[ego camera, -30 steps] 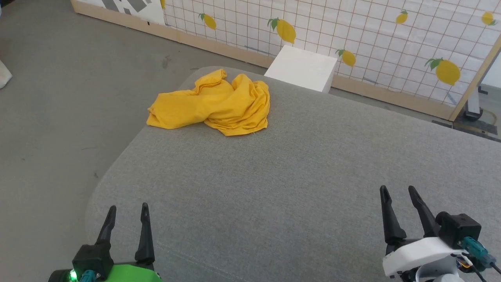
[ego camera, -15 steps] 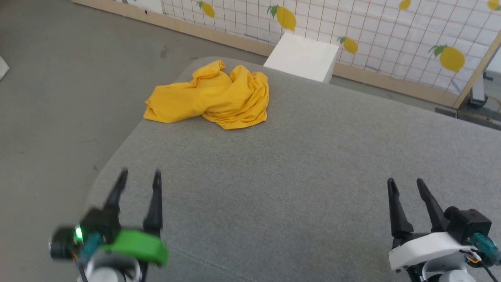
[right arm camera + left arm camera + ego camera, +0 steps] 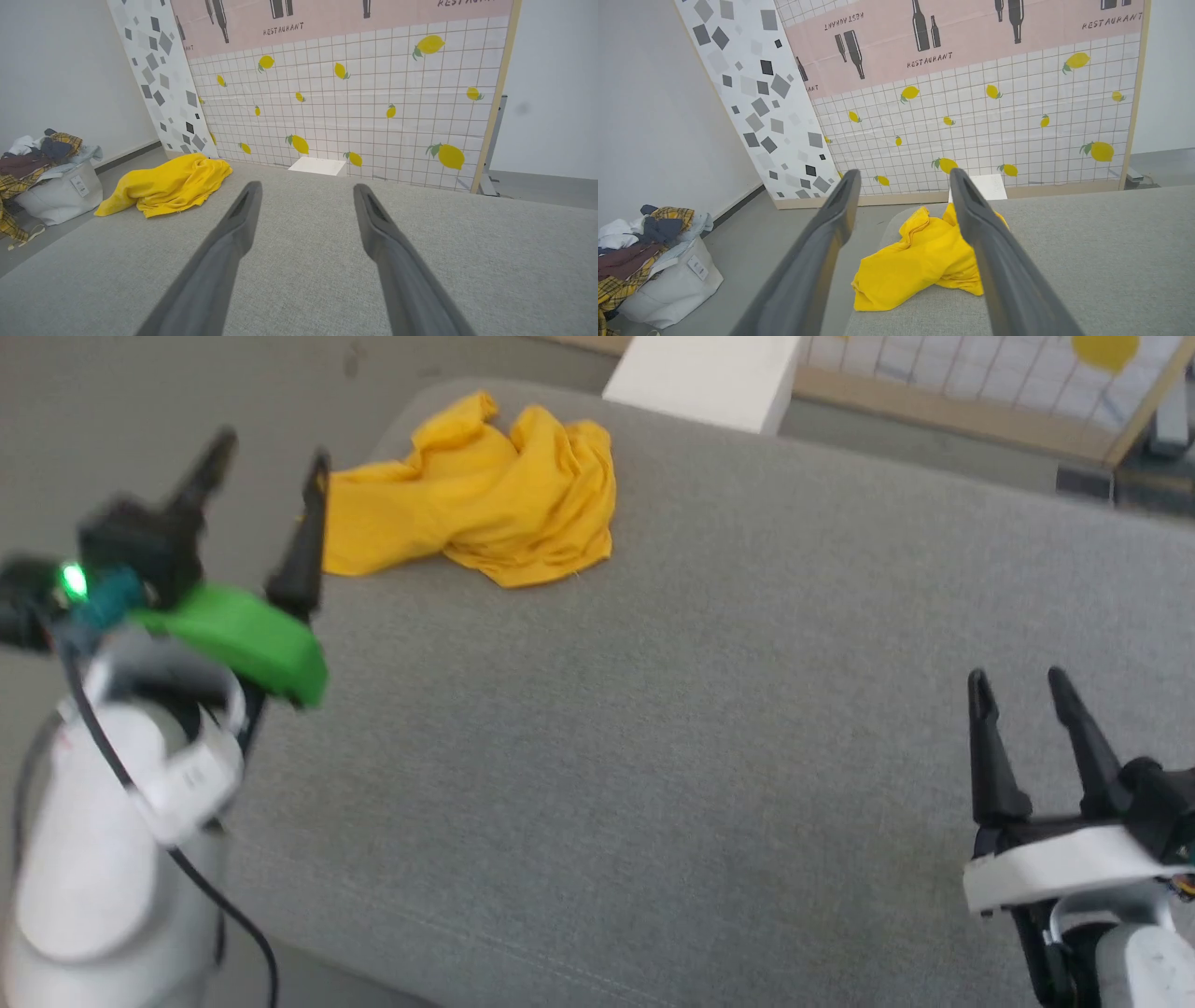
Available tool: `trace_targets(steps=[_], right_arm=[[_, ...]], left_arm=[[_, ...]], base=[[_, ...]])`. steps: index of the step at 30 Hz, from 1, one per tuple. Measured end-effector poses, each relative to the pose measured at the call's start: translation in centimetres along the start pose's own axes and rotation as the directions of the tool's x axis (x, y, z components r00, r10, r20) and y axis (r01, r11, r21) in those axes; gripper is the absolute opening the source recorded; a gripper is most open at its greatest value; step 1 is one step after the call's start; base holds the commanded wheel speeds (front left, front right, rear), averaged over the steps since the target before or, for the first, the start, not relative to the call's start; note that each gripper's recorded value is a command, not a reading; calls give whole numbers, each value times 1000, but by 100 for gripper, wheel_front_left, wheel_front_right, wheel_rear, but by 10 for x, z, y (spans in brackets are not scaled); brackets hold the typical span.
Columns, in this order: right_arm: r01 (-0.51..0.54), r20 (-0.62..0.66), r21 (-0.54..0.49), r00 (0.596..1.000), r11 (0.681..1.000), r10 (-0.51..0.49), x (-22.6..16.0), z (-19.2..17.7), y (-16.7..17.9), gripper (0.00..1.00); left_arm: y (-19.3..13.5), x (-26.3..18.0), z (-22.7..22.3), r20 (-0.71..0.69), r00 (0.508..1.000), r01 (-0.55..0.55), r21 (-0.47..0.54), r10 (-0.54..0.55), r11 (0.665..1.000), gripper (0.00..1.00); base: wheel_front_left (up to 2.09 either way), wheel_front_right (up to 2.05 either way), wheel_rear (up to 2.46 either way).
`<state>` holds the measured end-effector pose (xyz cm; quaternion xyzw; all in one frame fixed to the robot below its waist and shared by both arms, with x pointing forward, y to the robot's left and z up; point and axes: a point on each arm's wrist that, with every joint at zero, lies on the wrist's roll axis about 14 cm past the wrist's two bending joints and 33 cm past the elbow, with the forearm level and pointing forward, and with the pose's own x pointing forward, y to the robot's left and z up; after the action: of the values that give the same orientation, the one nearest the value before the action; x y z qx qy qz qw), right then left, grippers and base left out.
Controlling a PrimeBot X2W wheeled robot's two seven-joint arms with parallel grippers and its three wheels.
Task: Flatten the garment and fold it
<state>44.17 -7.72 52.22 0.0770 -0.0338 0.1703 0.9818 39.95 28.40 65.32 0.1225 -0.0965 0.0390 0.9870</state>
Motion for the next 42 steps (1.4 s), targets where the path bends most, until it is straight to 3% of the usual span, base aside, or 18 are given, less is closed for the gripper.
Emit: trace_targets(steps=[8, 16, 27, 42], right_arm=[[15, -33, -19, 999, 1000, -15, 11, -12, -12, 100], [36, -53, -36, 998, 999, -38, 19, -23, -25, 100], [102, -104, -80, 988, 992, -110, 17, -40, -56, 100], [175, -200, -123, 960, 977, -197, 5, -75, -89, 100]], left_arm=[[-10, 66, -26, -151, 983, 94, -70, -103, 993, 100], [-19, 102, -94, -367, 918, 111, -134, -153, 985, 100], [-47, 116, -187, -578, 789, 152, -147, -210, 977, 100], [-85, 110, -290, -723, 636, 193, -190, -271, 962, 100]], base=[[0, 0, 0], [0, 0, 0], [0, 0, 0], [0, 0, 0]])
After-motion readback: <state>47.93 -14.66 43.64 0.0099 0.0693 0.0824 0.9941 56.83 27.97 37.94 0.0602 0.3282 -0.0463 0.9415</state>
